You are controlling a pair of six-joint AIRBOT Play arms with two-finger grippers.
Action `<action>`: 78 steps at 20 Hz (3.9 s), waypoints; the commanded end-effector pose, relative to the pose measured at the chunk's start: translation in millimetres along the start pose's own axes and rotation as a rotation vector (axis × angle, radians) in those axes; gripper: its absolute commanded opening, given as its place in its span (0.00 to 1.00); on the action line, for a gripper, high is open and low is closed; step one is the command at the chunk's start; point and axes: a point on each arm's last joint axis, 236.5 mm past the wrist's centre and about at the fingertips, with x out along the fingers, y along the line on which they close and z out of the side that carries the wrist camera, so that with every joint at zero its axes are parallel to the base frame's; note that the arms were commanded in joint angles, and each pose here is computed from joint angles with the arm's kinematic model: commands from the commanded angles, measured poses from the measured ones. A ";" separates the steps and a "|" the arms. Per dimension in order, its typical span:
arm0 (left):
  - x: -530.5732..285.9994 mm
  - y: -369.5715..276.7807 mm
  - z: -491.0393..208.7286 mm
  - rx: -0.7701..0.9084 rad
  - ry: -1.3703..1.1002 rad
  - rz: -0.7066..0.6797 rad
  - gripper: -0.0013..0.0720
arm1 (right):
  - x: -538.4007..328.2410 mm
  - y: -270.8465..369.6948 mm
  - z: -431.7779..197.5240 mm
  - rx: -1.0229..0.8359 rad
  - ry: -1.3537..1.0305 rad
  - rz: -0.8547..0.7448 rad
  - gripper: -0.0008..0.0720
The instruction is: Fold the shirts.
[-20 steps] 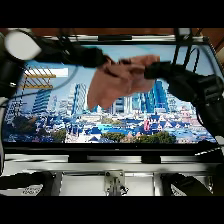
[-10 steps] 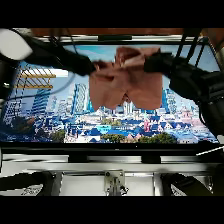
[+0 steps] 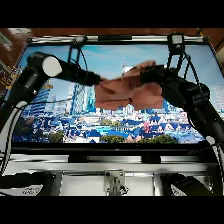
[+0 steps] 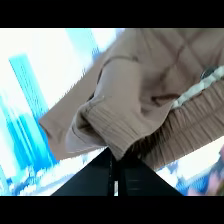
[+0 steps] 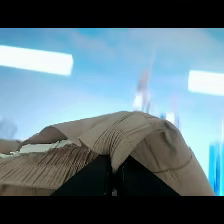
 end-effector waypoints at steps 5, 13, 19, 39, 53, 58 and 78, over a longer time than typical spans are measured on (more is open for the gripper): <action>-157.4 -52.3 177.2 0.204 -0.697 -0.110 0.08 | -60.1 24.2 153.9 0.067 -0.709 0.119 0.11; 15.6 9.1 -89.5 0.201 0.273 0.158 0.08 | -64.6 -12.2 -145.0 -0.049 0.626 -0.053 0.11; 49.0 -23.7 -278.4 0.141 0.650 0.211 0.08 | -165.3 32.2 -280.6 0.150 1.228 0.081 0.14; 68.9 -20.6 -232.2 -0.128 0.460 0.063 0.67 | -68.4 93.9 -308.8 -0.023 1.047 0.212 0.94; 106.6 -13.3 -270.9 -0.186 0.571 0.078 0.31 | -53.0 50.9 -315.1 -0.018 1.028 -0.015 0.11; 84.8 16.3 -243.2 -0.108 0.512 0.113 0.08 | -90.6 19.9 -274.1 -0.137 1.015 -0.090 0.11; 59.2 80.4 -262.8 -0.219 0.598 0.167 0.08 | -168.1 31.6 -298.2 0.248 1.198 -0.005 0.87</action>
